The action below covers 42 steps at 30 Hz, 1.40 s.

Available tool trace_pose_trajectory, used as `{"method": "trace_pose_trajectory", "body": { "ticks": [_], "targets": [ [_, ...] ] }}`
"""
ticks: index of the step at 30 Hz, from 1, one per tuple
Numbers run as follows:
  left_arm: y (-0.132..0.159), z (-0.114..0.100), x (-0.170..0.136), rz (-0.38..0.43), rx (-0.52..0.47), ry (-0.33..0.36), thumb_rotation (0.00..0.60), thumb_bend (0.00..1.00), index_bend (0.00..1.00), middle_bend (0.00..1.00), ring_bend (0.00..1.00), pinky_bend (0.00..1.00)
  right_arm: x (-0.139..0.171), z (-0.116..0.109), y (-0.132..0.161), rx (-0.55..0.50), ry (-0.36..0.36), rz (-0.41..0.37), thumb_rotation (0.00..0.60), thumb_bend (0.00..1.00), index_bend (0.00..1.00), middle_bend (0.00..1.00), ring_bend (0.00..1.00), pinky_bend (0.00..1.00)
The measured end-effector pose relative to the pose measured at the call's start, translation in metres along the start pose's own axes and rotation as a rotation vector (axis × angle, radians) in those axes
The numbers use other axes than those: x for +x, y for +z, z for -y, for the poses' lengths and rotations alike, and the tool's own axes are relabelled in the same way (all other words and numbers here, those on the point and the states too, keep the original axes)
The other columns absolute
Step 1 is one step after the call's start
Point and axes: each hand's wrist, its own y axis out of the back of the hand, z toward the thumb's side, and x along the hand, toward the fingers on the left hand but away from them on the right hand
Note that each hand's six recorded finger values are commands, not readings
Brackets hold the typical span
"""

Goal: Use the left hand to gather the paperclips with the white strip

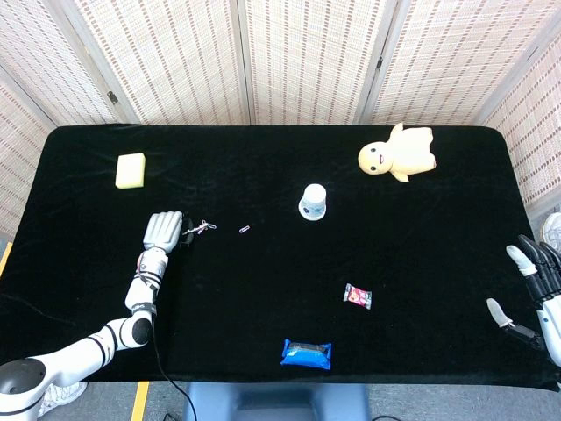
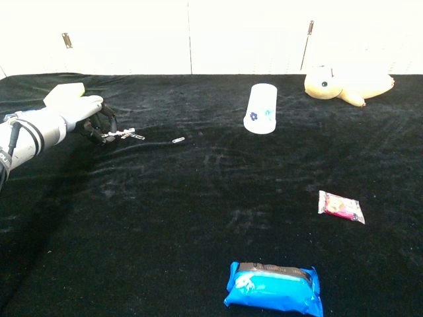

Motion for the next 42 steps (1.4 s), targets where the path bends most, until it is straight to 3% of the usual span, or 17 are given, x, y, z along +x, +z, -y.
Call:
{"method": "trace_pose_trajectory", "body": {
  "ticks": [18,27,35,42],
  "targets": [
    [0.02,0.01,0.015,0.035,-0.009,-0.04,0.6,0.57,0.88,1.0,1.0,1.0,-0.004,0.002,-0.004,0.004,0.003,0.025,0.6,0.36,0.01,0.0,0.0,0.0],
    [0.021,0.006,0.015,0.042,-0.016,-0.024,0.6,0.57,0.88,1.0,1.0,1.0,-0.004,0.001,-0.005,0.005,0.0,0.029,0.6,0.36,0.01,0.0,0.0,0.0],
    [0.027,-0.003,0.0,0.08,-0.039,0.0,0.6,0.57,0.88,1.0,1.0,1.0,0.0,0.002,0.001,0.006,0.005,0.006,0.6,0.36,0.01,0.0,0.0,0.0],
    [0.024,-0.012,-0.038,0.123,-0.031,0.03,0.6,0.57,0.88,1.0,1.0,1.0,0.005,0.003,0.007,0.006,0.01,-0.025,0.6,0.36,0.01,0.0,0.0,0.0]
  ]
}}
